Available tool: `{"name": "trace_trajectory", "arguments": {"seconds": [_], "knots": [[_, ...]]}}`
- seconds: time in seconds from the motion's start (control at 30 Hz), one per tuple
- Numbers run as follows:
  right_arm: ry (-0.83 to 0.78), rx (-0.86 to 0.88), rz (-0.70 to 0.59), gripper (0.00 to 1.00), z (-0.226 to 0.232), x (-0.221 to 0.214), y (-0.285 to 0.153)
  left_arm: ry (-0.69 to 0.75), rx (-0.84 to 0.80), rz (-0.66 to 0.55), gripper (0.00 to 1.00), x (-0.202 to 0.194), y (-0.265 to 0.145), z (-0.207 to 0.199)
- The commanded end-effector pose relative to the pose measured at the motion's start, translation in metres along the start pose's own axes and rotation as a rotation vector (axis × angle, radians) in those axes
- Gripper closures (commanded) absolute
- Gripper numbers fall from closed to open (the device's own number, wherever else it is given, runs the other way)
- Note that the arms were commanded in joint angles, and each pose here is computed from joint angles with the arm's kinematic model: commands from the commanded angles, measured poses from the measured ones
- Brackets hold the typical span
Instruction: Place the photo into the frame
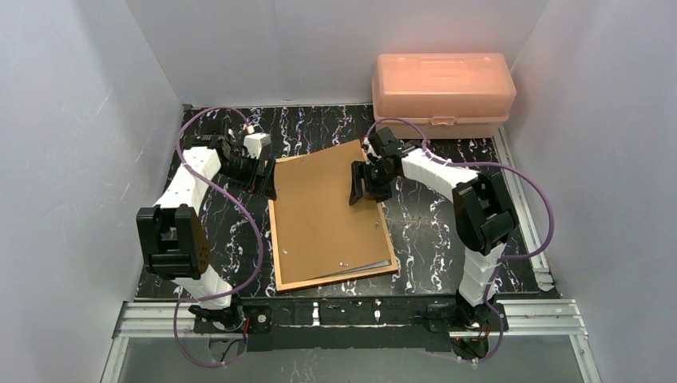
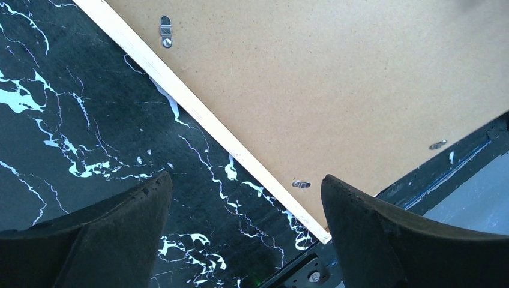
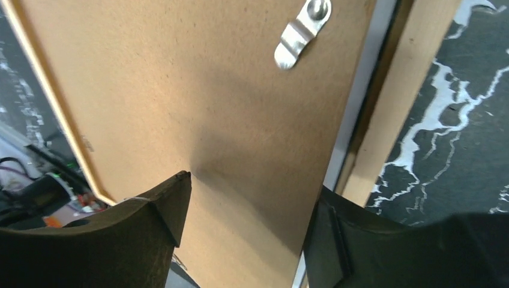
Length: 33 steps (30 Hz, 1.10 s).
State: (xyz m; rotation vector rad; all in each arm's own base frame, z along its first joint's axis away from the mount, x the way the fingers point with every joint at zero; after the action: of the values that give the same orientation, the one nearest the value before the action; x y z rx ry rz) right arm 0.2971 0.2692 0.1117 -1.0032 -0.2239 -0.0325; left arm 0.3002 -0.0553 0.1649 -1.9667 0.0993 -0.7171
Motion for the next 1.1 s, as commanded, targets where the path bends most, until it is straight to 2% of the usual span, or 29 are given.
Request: {"name": "trace_trajectory", "arguments": {"seconds": [0.0,0.07,0.1,0.43,0.67,0.9,1.0,1.07], "knots": [[-0.063,-0.113,-0.009,0.23,-0.012,0.004,-0.003,0.038,-0.003,-0.041,0.07,0.000,-0.015,-0.012],[-0.067,-0.125,-0.010,0.05,-0.013,0.004,-0.003,0.040,-0.001,-0.039,0.07,-0.001,-0.015,-0.011],[-0.068,-0.131,-0.009,0.02,-0.015,0.004,-0.003,0.040,-0.002,-0.039,0.06,-0.001,-0.015,-0.012],[-0.094,-0.148,-0.052,0.02,-0.012,0.013,-0.012,0.015,0.017,-0.045,0.06,-0.005,-0.020,-0.003],[-0.101,-0.093,-0.116,0.10,0.002,0.024,-0.017,-0.003,0.018,-0.034,0.08,-0.007,-0.018,0.001],[-0.099,0.005,-0.227,0.22,0.026,0.038,-0.029,-0.033,-0.024,-0.004,0.17,-0.015,-0.007,0.003],[-0.107,0.089,-0.259,0.33,0.042,0.038,-0.029,-0.034,-0.054,0.026,0.23,-0.025,0.002,0.002],[-0.121,0.146,-0.268,0.44,0.054,0.035,-0.023,-0.048,-0.062,0.046,0.28,-0.032,0.009,0.004]]}}
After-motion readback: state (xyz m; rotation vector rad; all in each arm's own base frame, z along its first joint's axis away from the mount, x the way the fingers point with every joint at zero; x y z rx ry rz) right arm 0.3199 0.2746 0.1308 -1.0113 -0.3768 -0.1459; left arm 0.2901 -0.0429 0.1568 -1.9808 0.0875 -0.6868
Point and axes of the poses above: each gripper's point midway between its finger pads, its own y axis out along the fingers, its own z axis along the line the jaws close on, x = y × z, the point moved 4 cm from there along -y, back along the fingers, and after that the axes turned 4 degrees about y, right-handed, at the moved point
